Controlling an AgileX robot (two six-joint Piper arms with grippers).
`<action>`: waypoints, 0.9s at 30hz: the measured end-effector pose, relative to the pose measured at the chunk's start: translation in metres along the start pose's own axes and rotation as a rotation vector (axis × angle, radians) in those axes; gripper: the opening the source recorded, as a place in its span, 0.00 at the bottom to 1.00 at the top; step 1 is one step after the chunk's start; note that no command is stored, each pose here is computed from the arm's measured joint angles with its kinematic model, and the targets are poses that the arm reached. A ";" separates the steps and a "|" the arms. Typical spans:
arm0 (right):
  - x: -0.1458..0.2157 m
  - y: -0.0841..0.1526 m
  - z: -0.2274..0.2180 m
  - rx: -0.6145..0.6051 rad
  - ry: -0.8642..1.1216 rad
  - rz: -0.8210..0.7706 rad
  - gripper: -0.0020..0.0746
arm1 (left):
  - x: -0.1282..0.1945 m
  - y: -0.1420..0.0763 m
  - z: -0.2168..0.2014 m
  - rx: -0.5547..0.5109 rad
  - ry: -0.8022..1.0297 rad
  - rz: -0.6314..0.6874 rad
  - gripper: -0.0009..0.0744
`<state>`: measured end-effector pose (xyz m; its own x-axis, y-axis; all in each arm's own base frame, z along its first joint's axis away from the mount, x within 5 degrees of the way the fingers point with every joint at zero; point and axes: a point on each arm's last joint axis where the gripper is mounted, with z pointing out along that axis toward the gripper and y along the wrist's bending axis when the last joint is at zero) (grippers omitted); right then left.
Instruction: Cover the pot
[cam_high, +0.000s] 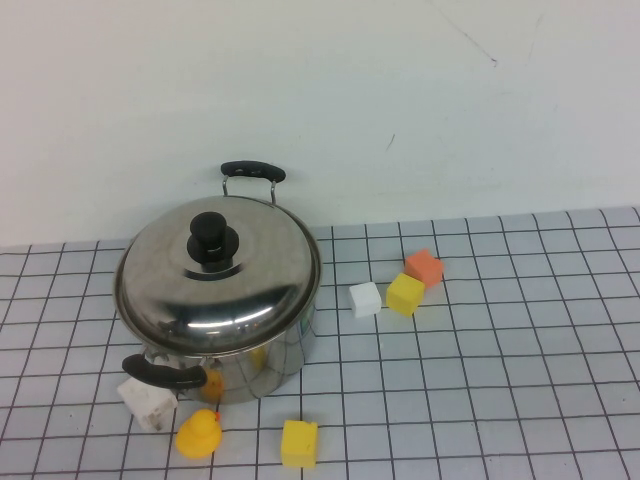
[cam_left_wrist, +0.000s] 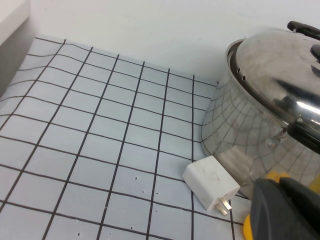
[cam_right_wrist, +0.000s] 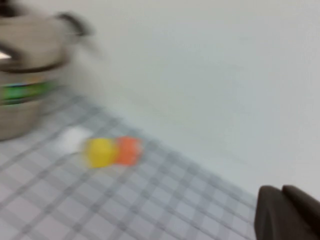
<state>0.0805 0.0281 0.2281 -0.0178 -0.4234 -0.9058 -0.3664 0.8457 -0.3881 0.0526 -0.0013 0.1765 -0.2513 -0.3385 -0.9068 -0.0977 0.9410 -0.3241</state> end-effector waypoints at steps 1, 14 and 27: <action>0.002 -0.004 -0.004 0.055 -0.003 0.006 0.02 | 0.000 0.000 0.000 0.000 0.000 -0.002 0.01; 0.064 0.007 -0.029 0.337 0.284 0.317 0.02 | 0.000 0.000 0.000 0.000 0.000 -0.002 0.01; 0.065 0.008 -0.028 0.312 0.270 0.351 0.02 | 0.000 0.000 0.000 0.000 0.000 -0.002 0.01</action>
<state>0.0507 -0.0021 0.1707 -0.3426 -0.1319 -0.9302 -0.0021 0.9902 -0.1396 0.0526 -0.0013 0.1765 -0.2511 -0.3402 -0.9062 -0.0982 0.9403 -0.3258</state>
